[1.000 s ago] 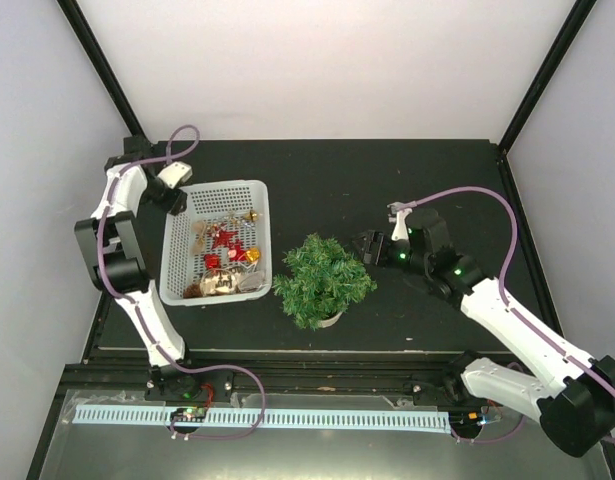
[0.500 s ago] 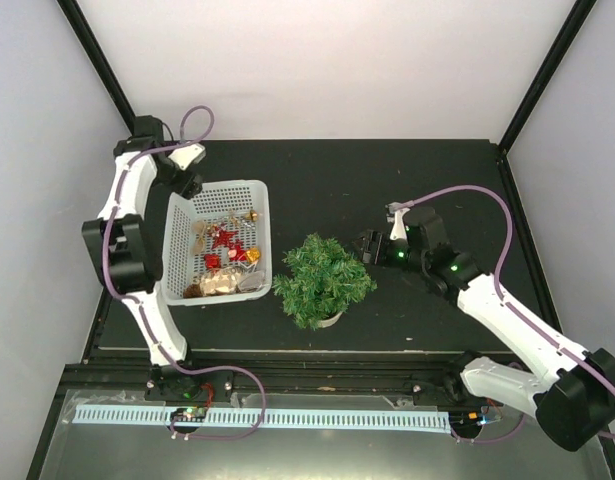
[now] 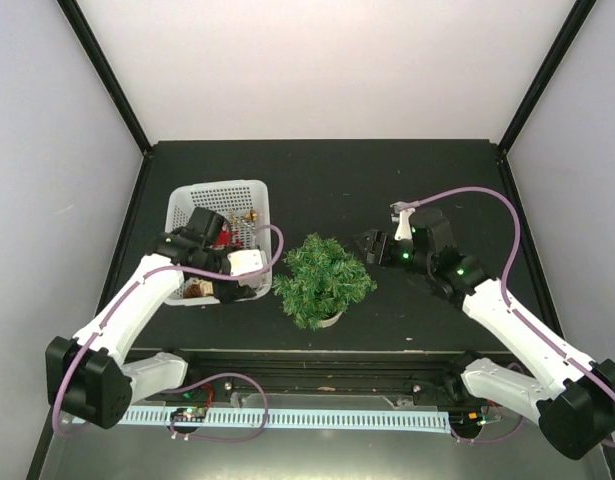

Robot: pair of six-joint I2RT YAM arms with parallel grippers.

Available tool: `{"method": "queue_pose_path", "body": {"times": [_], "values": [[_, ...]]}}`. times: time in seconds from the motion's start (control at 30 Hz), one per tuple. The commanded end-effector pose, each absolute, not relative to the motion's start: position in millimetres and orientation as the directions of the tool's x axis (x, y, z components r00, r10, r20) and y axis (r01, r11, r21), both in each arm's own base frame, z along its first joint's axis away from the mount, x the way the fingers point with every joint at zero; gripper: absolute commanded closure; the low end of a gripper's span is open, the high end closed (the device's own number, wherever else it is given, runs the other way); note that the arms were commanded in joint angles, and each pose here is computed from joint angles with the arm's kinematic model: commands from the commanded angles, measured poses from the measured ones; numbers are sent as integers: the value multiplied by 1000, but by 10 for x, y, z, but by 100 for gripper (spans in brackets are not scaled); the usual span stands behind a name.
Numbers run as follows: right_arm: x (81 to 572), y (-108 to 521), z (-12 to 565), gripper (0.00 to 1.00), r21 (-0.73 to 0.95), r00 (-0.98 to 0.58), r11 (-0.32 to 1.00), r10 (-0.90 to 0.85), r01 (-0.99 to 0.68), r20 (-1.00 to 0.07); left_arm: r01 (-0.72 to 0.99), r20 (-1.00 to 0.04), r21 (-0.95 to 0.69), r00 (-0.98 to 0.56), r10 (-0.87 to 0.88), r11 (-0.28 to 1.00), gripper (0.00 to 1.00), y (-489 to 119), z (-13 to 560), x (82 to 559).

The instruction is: Decorate the small christmas tree

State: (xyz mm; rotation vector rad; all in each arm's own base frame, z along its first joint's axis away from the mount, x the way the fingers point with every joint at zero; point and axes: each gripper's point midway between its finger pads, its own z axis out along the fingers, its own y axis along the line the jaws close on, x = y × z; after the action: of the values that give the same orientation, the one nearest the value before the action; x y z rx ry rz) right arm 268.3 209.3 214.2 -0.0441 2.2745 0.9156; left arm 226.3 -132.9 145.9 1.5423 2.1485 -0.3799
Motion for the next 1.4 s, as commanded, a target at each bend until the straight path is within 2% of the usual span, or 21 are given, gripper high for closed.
{"method": "queue_pose_path", "body": {"times": [0.0, 0.23, 0.6, 0.83, 1.0, 1.37], "values": [[2651, 2056, 2181, 27, 611, -766, 747, 223, -263, -603, 966, -610, 111, -121, 783, 235, 32, -1620, 1626, 2207], [2646, 2032, 2174, 27, 611, -764, 750, 232, -252, -601, 978, -608, 40, -140, 781, 206, 34, -1734, 1493, 2139], [2651, 2025, 2201, 27, 611, -762, 752, 237, -249, -602, 975, -580, 5, -178, 795, 222, 46, -1761, 1280, 2128], [2656, 2030, 2234, 27, 615, -758, 747, 242, -253, -606, 966, -530, 47, -190, 826, 253, 63, -1625, 1136, 2131], [2645, 2033, 2232, 27, 619, -760, 744, 244, -252, -602, 957, -510, 84, -197, 837, 276, 68, -1545, 1095, 2147], [2624, 2000, 2228, 27, 615, -756, 748, 247, -248, -606, 926, -462, 161, -236, 855, 342, 69, -1130, 1055, 2219]]}}
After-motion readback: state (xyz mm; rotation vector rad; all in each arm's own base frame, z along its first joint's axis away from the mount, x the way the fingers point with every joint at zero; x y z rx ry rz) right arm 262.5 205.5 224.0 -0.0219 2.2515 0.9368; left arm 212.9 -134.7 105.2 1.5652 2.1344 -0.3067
